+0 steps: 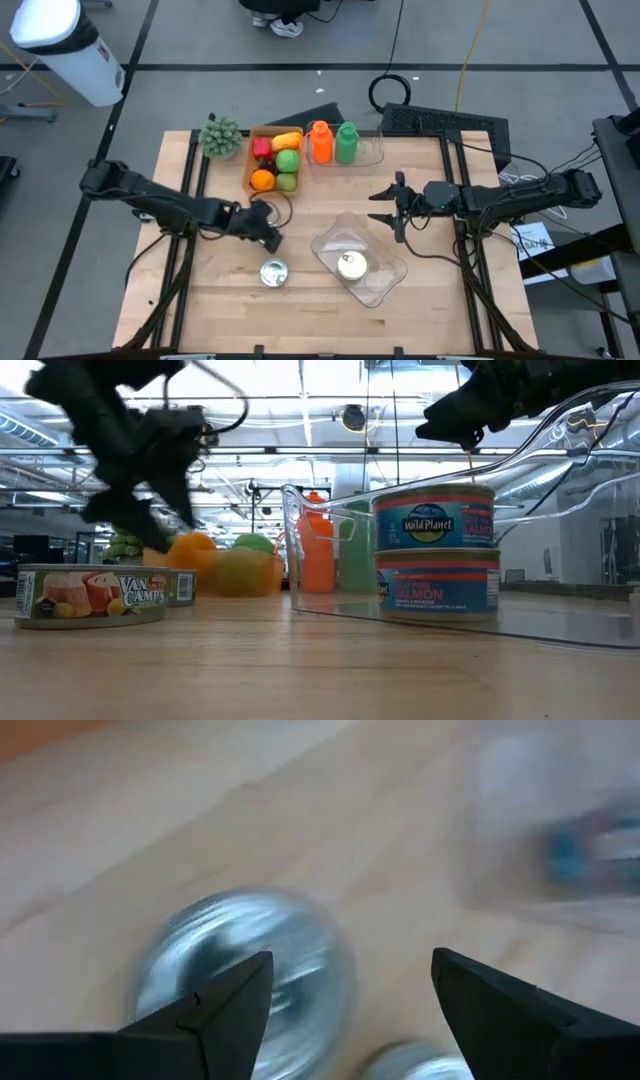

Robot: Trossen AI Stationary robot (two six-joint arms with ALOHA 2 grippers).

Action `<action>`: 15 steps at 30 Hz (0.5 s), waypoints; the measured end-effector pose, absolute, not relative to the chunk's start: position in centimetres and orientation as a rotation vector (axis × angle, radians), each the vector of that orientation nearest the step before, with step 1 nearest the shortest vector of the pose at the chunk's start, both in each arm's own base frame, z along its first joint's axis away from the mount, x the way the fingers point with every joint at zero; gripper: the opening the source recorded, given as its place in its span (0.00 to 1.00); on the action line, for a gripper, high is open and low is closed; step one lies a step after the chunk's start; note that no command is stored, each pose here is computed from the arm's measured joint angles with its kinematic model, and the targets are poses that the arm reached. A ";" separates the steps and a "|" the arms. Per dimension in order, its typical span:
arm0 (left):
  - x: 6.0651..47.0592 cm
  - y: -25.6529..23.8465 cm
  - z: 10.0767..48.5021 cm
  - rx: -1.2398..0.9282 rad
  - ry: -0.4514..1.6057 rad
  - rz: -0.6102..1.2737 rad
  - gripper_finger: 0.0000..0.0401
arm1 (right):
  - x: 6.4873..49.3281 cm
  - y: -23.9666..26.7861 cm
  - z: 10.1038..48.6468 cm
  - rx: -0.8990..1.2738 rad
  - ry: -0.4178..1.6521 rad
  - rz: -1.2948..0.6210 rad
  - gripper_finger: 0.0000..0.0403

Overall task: Pick & Place Food Item
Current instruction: Stack the top green tuna can on top of the blue pink tuna can in the bottom transparent bin

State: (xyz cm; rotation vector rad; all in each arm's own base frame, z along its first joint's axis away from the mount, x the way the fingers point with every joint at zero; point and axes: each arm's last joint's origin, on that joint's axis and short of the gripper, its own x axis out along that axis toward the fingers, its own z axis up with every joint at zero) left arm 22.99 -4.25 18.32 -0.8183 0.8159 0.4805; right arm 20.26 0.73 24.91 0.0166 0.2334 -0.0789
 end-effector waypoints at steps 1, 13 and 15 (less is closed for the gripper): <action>22.4 -4.3 18.0 -0.820 0.839 0.532 0.71 | 20.3 0.7 24.9 0.016 0.234 -0.079 0.53; 18.7 -4.5 17.2 -0.755 0.970 0.882 0.71 | 20.3 0.7 25.0 0.019 0.225 -0.080 0.53; 18.8 -4.5 16.9 -0.745 0.985 0.899 0.71 | 20.3 0.7 25.0 0.019 0.225 -0.080 0.53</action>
